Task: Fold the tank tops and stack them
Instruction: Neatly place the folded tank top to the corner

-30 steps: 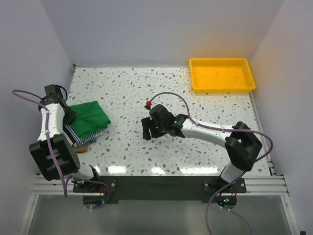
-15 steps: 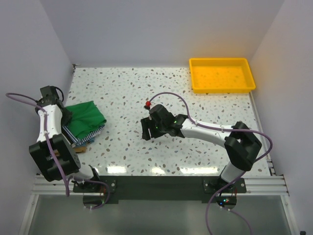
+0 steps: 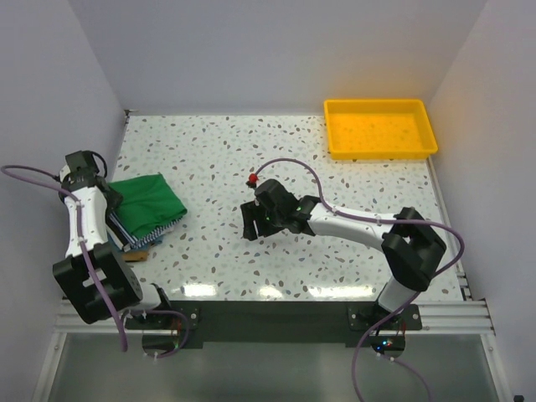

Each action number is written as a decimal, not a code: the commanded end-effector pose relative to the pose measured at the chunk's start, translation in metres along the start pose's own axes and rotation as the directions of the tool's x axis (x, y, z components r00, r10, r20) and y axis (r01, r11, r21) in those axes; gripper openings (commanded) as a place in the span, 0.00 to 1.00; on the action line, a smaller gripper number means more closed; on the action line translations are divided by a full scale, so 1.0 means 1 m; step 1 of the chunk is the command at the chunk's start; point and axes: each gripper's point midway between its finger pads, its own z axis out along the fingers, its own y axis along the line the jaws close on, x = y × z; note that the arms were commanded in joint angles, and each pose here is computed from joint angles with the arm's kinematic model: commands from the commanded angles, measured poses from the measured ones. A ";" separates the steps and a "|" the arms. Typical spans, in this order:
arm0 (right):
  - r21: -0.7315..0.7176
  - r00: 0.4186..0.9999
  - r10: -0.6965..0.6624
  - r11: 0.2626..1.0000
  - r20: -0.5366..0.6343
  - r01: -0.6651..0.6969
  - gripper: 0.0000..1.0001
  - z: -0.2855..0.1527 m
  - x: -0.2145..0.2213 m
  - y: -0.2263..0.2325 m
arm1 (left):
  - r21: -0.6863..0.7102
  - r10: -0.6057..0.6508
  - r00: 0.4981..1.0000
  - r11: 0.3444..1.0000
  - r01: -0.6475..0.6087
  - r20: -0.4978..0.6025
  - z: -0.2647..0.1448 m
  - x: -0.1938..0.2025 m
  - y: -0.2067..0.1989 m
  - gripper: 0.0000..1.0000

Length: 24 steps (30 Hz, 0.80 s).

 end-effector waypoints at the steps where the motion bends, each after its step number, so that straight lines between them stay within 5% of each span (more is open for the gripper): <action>1: -0.017 1.000 -0.007 1.000 0.025 0.007 0.64 -0.001 -0.007 0.006 | 0.002 -0.048 0.998 0.999 0.048 0.041 0.007 -0.009 -0.001 0.45; 8: -0.009 1.000 -0.010 1.000 0.024 0.010 0.64 0.000 -0.008 0.005 | 0.045 -0.071 0.989 0.997 0.066 0.129 -0.024 -0.039 -0.007 0.60; 15: 0.015 0.998 -0.012 1.000 0.054 0.011 0.65 -0.009 -0.014 0.001 | 0.236 -0.062 0.961 0.972 -0.004 0.269 -0.080 -0.066 -0.052 0.65; 21: 0.091 0.990 0.003 0.996 0.139 -0.016 0.66 -0.031 -0.031 -0.012 | 0.433 0.094 0.948 0.873 -0.225 0.303 -0.128 -0.010 -0.139 0.66; 24: 0.135 0.982 0.025 0.990 0.186 -0.051 0.66 -0.047 -0.039 -0.023 | 0.571 0.200 0.928 0.742 -0.353 0.314 -0.164 0.052 -0.193 0.66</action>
